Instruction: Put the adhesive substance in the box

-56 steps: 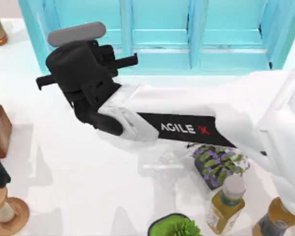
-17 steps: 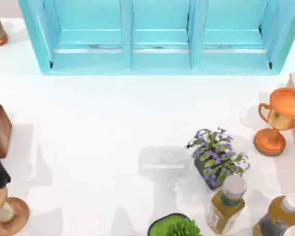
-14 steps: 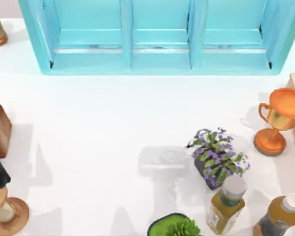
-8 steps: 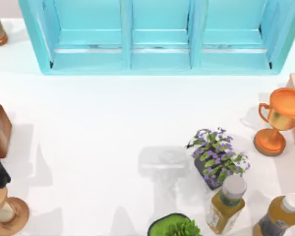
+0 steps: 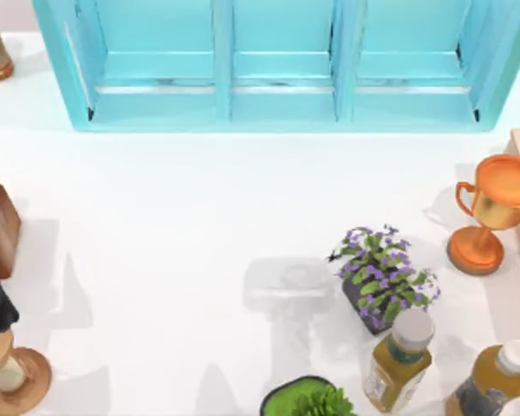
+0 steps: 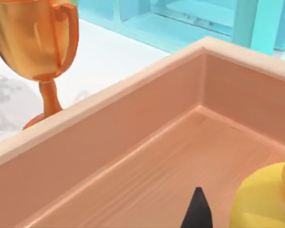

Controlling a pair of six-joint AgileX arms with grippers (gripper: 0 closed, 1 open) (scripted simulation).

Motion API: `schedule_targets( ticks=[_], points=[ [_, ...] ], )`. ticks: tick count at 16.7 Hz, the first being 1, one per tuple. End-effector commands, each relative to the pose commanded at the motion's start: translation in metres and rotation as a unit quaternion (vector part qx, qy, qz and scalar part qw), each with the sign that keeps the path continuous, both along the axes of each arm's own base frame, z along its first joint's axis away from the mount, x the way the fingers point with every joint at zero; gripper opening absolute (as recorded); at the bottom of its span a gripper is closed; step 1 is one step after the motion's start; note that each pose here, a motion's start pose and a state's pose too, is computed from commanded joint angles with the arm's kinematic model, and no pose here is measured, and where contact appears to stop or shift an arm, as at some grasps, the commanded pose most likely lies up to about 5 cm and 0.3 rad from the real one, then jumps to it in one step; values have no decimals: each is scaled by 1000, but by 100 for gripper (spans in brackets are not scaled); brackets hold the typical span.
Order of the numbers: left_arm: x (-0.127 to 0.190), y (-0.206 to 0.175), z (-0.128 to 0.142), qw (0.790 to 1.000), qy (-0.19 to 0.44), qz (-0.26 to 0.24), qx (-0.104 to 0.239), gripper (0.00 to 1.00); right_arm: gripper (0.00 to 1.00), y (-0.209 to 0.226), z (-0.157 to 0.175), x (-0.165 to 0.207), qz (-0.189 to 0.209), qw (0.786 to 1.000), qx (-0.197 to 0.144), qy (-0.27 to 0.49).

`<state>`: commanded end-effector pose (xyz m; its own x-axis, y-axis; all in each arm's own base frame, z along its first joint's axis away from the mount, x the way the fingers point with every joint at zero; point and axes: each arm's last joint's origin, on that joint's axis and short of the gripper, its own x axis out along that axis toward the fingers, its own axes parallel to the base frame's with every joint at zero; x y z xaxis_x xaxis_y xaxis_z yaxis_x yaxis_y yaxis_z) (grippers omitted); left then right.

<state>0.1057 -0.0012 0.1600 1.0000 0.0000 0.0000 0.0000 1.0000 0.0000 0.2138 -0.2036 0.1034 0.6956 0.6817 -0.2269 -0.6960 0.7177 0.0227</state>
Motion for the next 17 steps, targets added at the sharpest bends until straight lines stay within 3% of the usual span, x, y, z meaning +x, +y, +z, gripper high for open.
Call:
schedule_targets(
  ticks=[17],
  points=[
    [0,0,0,1000,0,0,0,100,0,20,-9,19,4,1000,10,-8]
  ],
)
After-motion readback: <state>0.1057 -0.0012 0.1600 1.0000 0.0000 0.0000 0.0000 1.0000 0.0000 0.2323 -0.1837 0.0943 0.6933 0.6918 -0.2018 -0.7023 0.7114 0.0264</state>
